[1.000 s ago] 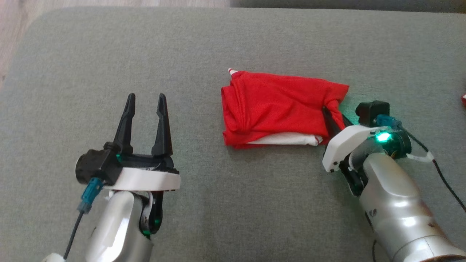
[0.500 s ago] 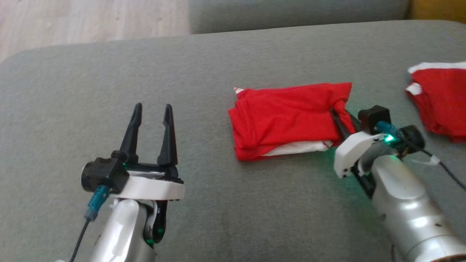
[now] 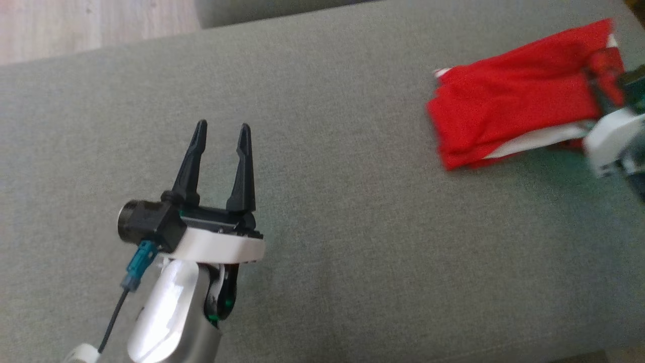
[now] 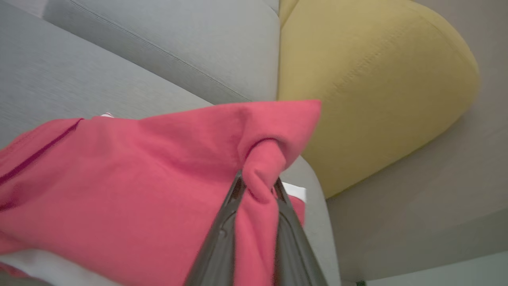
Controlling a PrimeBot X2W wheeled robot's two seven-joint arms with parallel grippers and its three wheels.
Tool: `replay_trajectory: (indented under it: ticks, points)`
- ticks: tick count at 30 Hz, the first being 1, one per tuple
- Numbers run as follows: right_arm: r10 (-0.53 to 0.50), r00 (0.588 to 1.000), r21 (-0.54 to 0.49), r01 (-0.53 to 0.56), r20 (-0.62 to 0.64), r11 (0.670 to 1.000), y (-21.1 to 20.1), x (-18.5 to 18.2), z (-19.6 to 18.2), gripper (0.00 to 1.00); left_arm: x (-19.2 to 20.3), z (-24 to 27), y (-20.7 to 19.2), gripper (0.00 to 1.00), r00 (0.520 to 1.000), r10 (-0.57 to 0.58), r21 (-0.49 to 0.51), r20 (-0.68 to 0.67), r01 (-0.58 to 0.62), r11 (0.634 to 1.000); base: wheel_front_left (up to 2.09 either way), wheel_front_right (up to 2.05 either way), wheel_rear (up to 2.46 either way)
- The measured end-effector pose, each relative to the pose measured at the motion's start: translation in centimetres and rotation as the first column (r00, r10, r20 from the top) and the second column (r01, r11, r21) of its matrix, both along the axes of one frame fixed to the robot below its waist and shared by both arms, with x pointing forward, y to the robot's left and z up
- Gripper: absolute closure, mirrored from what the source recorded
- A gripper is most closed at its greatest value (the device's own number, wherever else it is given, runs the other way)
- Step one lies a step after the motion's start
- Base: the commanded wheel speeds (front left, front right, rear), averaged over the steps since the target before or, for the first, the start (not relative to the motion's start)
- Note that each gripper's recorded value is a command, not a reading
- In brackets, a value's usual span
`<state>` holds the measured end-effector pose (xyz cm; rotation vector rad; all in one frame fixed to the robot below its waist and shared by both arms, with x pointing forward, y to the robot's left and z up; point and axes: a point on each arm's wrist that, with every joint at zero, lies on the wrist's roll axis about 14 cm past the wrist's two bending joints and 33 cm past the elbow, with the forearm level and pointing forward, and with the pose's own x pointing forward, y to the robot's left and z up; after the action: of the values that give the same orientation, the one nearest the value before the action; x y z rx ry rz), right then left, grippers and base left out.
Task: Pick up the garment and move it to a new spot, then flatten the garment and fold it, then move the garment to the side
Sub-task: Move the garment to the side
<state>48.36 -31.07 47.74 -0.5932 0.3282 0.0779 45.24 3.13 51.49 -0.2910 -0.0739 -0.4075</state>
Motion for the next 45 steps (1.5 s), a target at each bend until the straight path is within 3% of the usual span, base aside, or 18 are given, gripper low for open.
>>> replay_trajectory:
  ticks: [8, 25, 26, 27, 31, 36, 45]
  points:
    - [-0.124, 0.991, -0.165, 0.113, -0.054, 0.98, -8.1, -0.3, 1.1, 1.0, 1.9, -1.4, -0.6, 0.0, 1.0, -0.013, -0.009, -0.023, 0.013, 1.0, 0.0, 0.0, 0.0]
    - [-0.279, 0.953, -0.226, 0.249, -0.114, 0.942, -13.2, 0.0, 0.2, 1.0, 3.3, -3.4, 0.5, 0.0, 0.999, 0.007, 0.009, -0.053, -0.006, 1.0, 0.0, 0.0, 0.0]
    - [-0.288, 0.951, -0.224, 0.258, -0.114, 0.94, -13.4, 0.0, 0.1, 0.57, 3.4, -3.4, 0.6, 0.0, 0.999, 0.01, 0.009, -0.053, -0.01, 1.0, 0.0, 0.0, 0.0]
    - [-0.296, 0.949, -0.221, 0.267, -0.112, 0.938, -13.5, 0.0, 0.1, 0.0, 3.4, -3.5, 0.7, 0.0, 0.998, 0.013, 0.01, -0.054, -0.012, 1.0, 0.0, 0.0, 0.0]
    - [-0.341, 0.935, -0.16, 0.324, -0.095, 0.932, -13.7, -0.2, 0.3, 0.0, 3.6, -3.4, 1.4, 0.0, 0.998, 0.034, 0.014, -0.055, -0.033, 0.999, 0.0, 0.0, 0.0]
    - [-0.321, 0.947, -0.105, 0.317, -0.024, 0.943, -11.9, 0.3, 2.2, 0.0, 3.2, -1.8, 1.8, 0.0, 0.999, 0.049, 0.014, -0.024, -0.048, 0.999, 0.0, 0.0, 0.0]
    - [-0.199, 0.951, 0.12, 0.174, 0.236, 0.977, -3.5, 1.2, 8.8, 0.0, 0.1, 1.1, 3.8, 0.0, 0.994, 0.106, 0.018, 0.028, -0.106, 0.994, 0.0, 0.0, 0.0]
